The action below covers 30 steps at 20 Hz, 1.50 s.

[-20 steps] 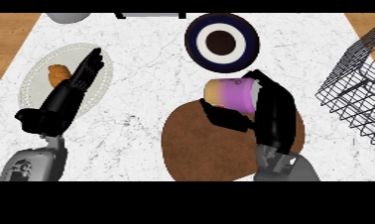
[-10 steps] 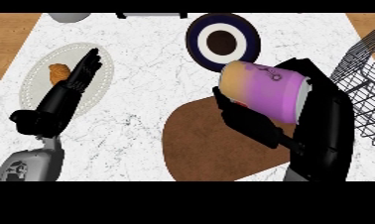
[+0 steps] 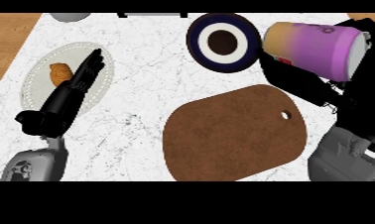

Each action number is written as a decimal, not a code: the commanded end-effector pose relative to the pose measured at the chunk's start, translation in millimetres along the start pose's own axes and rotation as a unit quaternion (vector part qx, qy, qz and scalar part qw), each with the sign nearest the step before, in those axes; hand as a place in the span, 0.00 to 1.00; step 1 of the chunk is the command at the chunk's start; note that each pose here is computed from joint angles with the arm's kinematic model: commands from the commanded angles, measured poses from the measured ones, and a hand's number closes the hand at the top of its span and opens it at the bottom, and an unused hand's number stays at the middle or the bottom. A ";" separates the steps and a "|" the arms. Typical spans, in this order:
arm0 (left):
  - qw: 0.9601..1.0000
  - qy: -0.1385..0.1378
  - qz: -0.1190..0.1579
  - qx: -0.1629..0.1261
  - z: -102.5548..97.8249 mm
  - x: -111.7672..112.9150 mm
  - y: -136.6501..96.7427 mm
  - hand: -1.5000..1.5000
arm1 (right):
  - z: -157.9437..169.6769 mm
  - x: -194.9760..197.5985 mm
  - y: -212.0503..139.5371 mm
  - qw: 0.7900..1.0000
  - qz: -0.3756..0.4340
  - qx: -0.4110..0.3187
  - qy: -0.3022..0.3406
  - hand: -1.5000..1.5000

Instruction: Pick the can from the cutting board and place it in the basket

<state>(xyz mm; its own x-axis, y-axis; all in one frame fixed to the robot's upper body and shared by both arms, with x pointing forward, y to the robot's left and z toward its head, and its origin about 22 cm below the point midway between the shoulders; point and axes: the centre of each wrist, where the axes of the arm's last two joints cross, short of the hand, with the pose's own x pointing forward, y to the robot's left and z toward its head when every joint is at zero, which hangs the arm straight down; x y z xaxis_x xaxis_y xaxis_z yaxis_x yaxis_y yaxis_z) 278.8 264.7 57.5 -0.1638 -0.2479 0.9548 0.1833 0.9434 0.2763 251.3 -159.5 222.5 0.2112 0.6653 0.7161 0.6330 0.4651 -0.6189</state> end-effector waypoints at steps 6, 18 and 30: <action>1.000 -0.003 0.001 -0.011 -8.1 -4.3 -9.1 0.50 | -105.7 -6.5 -27.2 0.994 0.002 -0.087 0.065 1.00; 1.000 0.007 0.001 0.001 1.1 -6.3 -3.3 0.50 | -173.2 -77.6 -68.2 0.982 0.013 -0.156 0.108 1.00; 1.000 -0.001 0.001 -0.002 0.1 6.2 -5.7 0.50 | -198.9 -183.8 -58.3 0.980 0.017 -0.160 0.119 1.00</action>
<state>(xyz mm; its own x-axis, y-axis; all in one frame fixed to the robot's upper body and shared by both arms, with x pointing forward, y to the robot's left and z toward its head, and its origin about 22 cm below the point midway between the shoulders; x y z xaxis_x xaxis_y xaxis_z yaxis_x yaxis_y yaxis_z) 279.9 268.1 57.1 -0.1597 -0.2473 0.9557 0.1852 0.9434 0.2751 319.9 -399.2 206.1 0.3874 0.5016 0.7735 0.7963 0.2407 -0.5549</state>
